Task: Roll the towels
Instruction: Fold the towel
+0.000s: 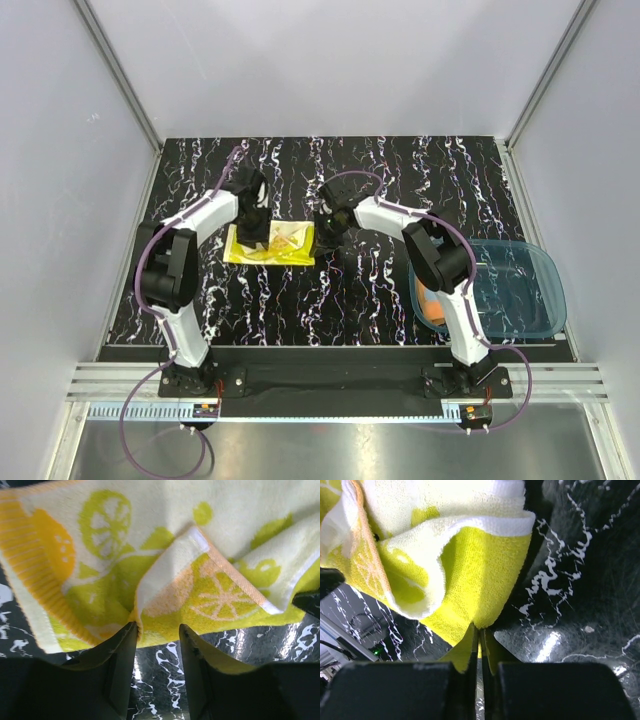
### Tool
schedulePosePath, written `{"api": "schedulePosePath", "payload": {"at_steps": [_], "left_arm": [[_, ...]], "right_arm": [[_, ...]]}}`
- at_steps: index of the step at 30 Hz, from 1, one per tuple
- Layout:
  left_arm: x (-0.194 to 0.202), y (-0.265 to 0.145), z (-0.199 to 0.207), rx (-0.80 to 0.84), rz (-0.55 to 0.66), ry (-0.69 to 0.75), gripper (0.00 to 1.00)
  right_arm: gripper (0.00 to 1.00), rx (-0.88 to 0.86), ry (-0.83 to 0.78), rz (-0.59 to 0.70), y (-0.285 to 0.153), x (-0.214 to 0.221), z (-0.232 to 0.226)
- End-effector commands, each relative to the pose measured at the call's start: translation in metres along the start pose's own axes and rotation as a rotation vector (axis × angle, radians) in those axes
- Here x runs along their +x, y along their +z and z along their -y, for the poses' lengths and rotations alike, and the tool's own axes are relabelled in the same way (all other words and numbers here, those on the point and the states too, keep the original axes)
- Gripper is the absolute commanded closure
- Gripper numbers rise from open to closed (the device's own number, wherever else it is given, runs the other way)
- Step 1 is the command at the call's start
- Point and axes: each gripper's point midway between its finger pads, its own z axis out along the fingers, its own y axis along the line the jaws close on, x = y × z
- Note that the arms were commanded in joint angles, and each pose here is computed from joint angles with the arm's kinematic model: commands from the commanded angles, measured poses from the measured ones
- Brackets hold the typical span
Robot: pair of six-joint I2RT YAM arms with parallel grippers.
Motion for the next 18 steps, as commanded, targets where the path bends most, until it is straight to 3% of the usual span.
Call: {"api": "schedulePosePath", "payload": {"at_steps": [1,8,10,14,18], "left_arm": [[0.013,-0.008,0.015,0.06,-0.006,-0.01,0.61],[0.025,-0.006,0.007,0.026,-0.024,-0.027,0.85],[0.019,-0.011,0.004,-0.001,-0.004,-0.026,0.87],[0.01,-0.017,-0.004,-0.052,0.018,-0.021,0.62],[0.006,-0.015,-0.011,-0.093,0.025,-0.018,0.56]], "right_arm": [[0.98,0.114,0.0,-0.043,0.002,0.023,0.032],[1.0,0.11,0.011,-0.06,0.001,0.036,0.045],[1.0,0.106,0.007,-0.054,-0.002,0.035,0.044],[1.0,0.109,0.002,-0.056,-0.005,0.039,0.046],[1.0,0.106,-0.001,-0.054,-0.008,0.038,0.045]]}}
